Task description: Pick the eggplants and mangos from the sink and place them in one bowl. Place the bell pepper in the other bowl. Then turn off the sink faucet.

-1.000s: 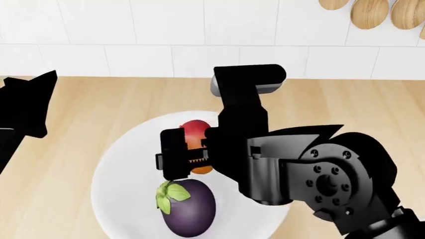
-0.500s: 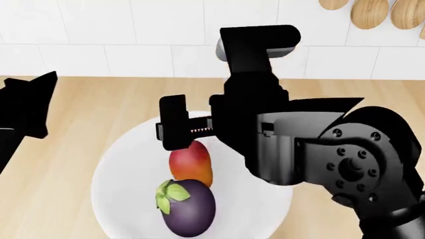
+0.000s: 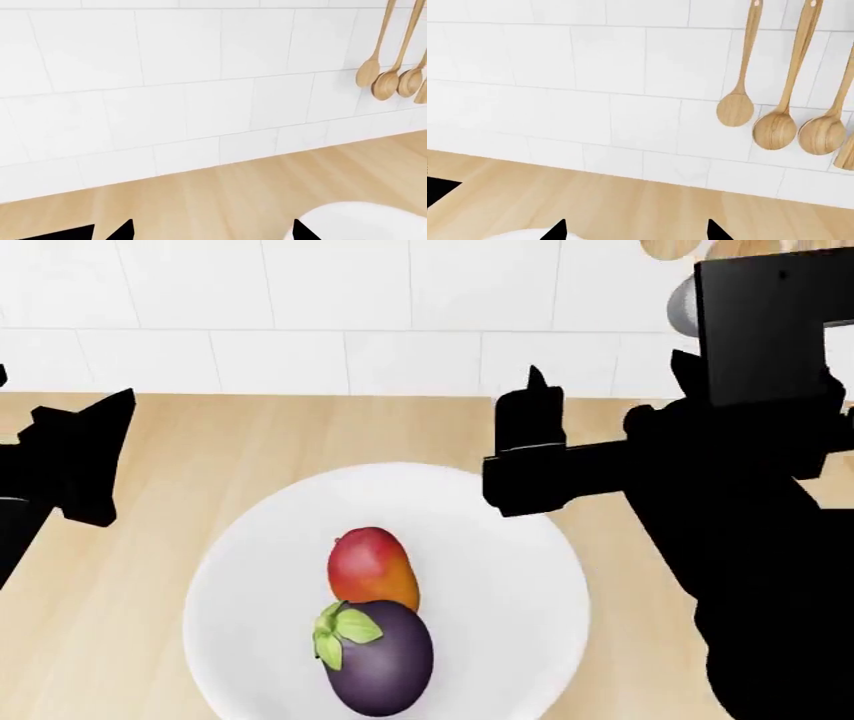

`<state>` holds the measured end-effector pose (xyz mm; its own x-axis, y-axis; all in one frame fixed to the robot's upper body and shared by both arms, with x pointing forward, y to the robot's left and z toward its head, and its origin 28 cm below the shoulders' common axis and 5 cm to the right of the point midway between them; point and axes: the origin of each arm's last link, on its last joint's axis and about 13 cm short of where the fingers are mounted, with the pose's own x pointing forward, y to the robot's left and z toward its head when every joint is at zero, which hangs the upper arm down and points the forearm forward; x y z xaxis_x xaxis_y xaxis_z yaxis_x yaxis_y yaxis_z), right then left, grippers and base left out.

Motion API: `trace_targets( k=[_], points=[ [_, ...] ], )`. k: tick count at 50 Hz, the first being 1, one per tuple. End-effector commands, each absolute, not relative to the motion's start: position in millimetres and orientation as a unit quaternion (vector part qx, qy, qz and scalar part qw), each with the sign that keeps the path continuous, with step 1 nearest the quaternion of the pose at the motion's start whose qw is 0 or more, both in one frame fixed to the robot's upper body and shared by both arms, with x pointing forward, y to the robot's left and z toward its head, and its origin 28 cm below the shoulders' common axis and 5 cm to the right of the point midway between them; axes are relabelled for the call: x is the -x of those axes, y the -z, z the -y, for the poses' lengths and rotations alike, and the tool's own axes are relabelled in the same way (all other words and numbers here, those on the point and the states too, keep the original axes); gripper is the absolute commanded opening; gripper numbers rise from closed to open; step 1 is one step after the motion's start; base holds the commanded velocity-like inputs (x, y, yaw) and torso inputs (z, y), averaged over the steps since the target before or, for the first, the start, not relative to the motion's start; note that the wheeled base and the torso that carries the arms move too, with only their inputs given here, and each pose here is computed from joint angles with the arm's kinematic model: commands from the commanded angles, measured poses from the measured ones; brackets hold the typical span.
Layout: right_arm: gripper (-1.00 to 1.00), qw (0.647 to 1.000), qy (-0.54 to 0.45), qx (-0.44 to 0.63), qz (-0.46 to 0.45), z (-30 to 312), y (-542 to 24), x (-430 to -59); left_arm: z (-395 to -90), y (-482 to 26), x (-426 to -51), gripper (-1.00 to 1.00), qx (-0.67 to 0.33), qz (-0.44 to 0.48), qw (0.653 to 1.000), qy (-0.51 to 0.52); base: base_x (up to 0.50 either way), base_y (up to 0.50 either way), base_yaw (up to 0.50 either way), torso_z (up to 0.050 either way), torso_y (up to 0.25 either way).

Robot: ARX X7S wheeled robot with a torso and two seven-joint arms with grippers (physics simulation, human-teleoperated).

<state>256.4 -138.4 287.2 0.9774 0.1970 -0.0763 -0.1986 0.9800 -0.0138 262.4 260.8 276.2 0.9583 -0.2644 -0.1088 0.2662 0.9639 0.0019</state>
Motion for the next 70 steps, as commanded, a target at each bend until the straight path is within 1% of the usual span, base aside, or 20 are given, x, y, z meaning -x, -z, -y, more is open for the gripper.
trace_targets(
  k=[1, 4, 8, 14, 17, 23, 47, 50, 57, 70],
  points=[
    [1.00, 0.997, -0.075, 0.013, -0.005, 147.5, -280.7, -238.3, -258.7, -276.7, -261.8, 1.00, 0.004, -0.037, 0.989, 0.143, 0.00, 0.00, 0.00, 0.000, 0.000],
    [1.00, 0.996, -0.082, 0.021, -0.017, 146.5, -280.9, -236.8, -260.1, -277.1, -260.3, 1.00, 0.002, -0.031, 0.990, 0.140, 0.00, 0.00, 0.00, 0.000, 0.000],
    [1.00, 0.997, -0.078, 0.022, -0.007, 146.8, -281.4, -234.6, -264.3, -274.0, -258.4, 1.00, 0.004, -0.034, 0.991, 0.129, 0.00, 0.00, 0.00, 0.000, 0.000],
    [1.00, 0.997, -0.071, 0.030, -0.016, 147.0, -276.0, -232.7, -264.3, -268.8, -254.9, 1.00, 0.006, -0.039, 0.991, 0.128, -0.05, 0.01, 0.00, 0.000, 0.000],
    [1.00, 0.997, -0.067, 0.025, -0.018, 147.3, -275.1, -230.4, -262.3, -263.7, -252.6, 1.00, 0.010, -0.046, 0.990, 0.134, -0.35, 0.14, 0.00, 0.000, 0.000],
    [1.00, 0.997, -0.068, 0.016, -0.021, 146.3, -274.1, -233.5, -263.5, -270.9, -254.4, 1.00, 0.022, -0.037, 0.991, 0.127, -0.49, 0.26, 0.00, 0.000, 0.000],
    [1.00, 0.998, -0.059, 0.016, -0.028, 148.7, -270.0, -222.0, -272.1, -270.6, -251.4, 1.00, 0.026, -0.036, 0.993, 0.108, -0.45, 0.42, 0.00, 0.000, 0.000],
    [1.00, 0.997, -0.068, 0.019, -0.016, 147.6, -272.6, -221.6, -271.4, -272.5, -247.7, 1.00, 0.027, -0.034, 0.993, 0.111, -0.33, 0.49, 0.00, 0.000, 0.000],
    [1.00, 0.997, -0.068, 0.040, -0.014, 147.6, -268.3, -221.7, -273.5, -267.4, -247.2, 1.00, 0.027, -0.038, 0.994, 0.102, -0.07, 0.50, 0.00, 0.000, 0.000],
    [1.00, 0.997, -0.062, 0.036, -0.021, 148.2, -261.3, -221.2, -273.5, -267.4, -249.2, 1.00, 0.026, -0.039, 0.994, 0.102, 0.00, 0.50, 0.00, 0.000, 0.000]
  ],
)
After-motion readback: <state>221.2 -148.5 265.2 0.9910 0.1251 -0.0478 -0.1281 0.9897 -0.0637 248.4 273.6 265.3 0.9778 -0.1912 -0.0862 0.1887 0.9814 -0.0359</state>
